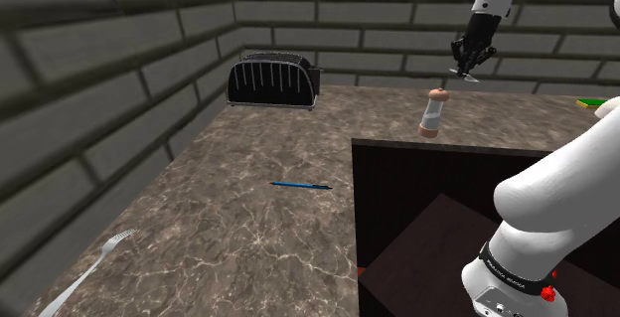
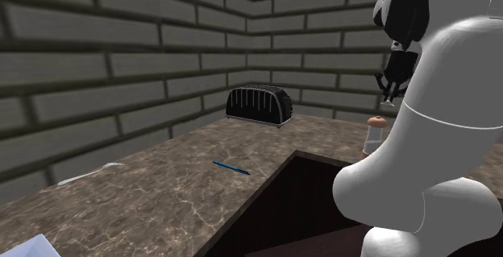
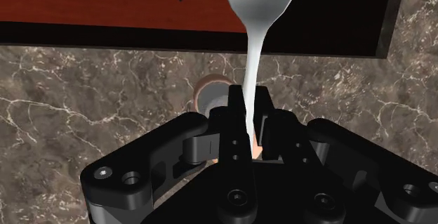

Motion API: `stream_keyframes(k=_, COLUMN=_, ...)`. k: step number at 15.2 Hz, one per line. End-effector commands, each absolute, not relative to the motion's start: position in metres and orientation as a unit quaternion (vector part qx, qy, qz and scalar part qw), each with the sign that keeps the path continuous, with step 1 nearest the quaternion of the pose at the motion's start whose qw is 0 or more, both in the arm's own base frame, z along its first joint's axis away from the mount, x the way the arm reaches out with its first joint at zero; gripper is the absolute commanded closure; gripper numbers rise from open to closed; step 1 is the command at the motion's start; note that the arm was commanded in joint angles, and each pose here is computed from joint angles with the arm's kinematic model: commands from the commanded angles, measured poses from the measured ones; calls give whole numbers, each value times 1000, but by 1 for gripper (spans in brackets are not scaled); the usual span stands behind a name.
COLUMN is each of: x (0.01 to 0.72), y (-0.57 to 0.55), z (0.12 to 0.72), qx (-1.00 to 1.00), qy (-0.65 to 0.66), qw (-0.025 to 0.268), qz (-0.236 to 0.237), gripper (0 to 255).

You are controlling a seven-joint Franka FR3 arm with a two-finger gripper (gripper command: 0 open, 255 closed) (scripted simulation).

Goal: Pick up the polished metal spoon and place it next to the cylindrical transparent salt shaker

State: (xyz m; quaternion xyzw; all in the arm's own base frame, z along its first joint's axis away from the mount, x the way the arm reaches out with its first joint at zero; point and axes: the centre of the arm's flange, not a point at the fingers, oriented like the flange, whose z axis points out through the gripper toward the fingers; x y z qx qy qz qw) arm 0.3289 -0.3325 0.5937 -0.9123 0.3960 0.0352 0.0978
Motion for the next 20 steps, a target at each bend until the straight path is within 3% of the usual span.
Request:
stream_keyframes(k=1, x=316, y=-356, z=596, qx=-913, qy=395, qw=98, qz=35, gripper=255)
stream_keyframes(k=12, x=256, y=-487, z=596, qx=-913, qy=395, qw=98, qz=35, gripper=255)
stream_keyframes(k=20, x=256, y=-487, z=554, qx=-913, qy=395, qw=98, qz=35, gripper=255)
